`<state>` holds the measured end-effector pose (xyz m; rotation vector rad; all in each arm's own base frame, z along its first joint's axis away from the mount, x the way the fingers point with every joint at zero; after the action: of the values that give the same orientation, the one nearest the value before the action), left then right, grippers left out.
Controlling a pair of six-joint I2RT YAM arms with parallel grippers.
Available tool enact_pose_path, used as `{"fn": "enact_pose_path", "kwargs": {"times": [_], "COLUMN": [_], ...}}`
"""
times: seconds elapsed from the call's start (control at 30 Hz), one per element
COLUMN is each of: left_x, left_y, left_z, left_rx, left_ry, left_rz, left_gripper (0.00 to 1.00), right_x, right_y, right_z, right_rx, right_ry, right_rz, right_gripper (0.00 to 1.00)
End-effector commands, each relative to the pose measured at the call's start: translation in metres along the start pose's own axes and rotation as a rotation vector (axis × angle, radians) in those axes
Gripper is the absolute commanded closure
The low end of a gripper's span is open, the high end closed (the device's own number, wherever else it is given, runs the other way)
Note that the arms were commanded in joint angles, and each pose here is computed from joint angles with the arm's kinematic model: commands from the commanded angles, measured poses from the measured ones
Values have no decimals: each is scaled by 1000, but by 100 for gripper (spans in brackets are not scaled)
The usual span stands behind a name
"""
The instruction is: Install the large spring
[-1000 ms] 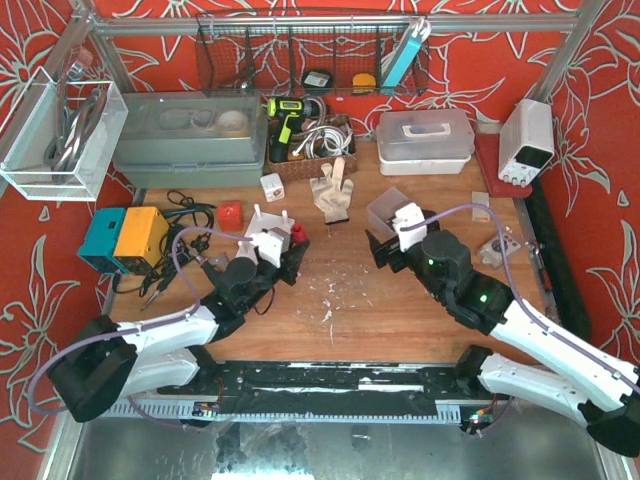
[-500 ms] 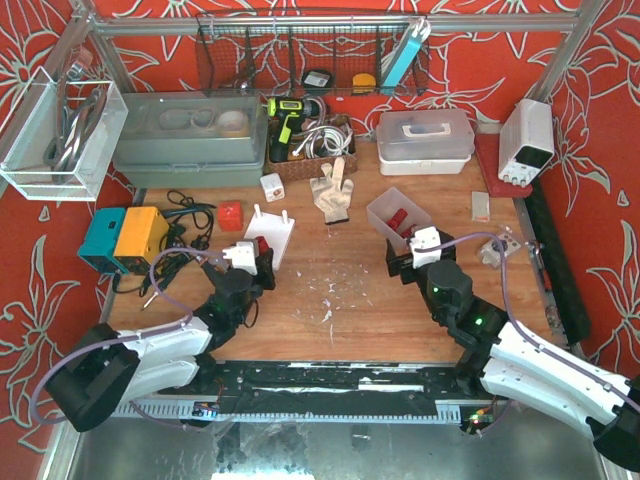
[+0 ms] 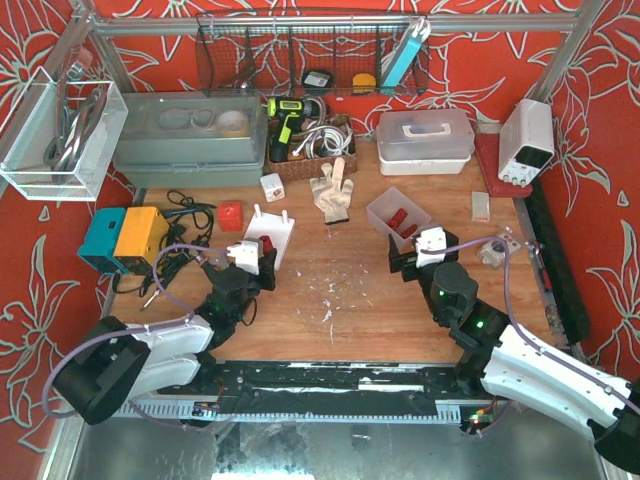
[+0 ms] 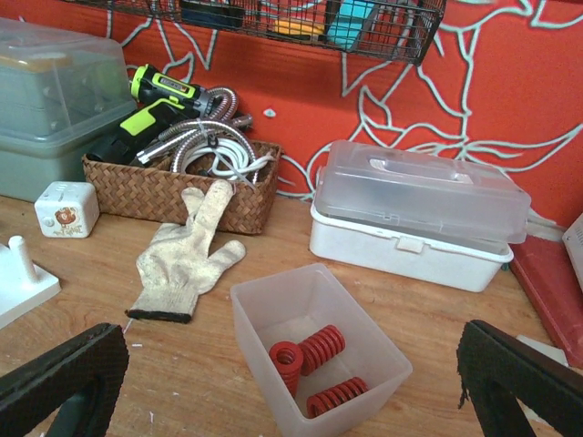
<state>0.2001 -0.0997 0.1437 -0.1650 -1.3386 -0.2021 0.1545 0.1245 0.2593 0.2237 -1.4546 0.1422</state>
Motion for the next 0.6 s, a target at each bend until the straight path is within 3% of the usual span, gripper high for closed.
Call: {"fn": "enact_pose_path", "kwargs": {"times": [0.0,0.57], "left_x": [5,1], "left_y": [1,3], "left_z": [-3,-23], "left_rx": [-5,18], "left_ry": [-44,66], "left_rz": [-21,-14], "left_gripper": [100,100], "right_x": [-3,-7], "right_y": [-1,-4], "right_z": [-2,-2], "right_rx": [-19,-31], "right_ry": [-8,-4], "right_rz": [7,24], "right_gripper": [1,1]}}
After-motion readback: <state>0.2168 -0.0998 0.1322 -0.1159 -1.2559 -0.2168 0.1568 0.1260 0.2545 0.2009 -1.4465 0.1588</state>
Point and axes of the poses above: each gripper's point midway between its finger pads, its own z axis back along the fingers, its own y axis along the line the jaws close on, x = y × z, the point moved 10 cm from there along z, back along the fingers, and after that the axes turned 11 degrees about -z, right-handed, at the moved point
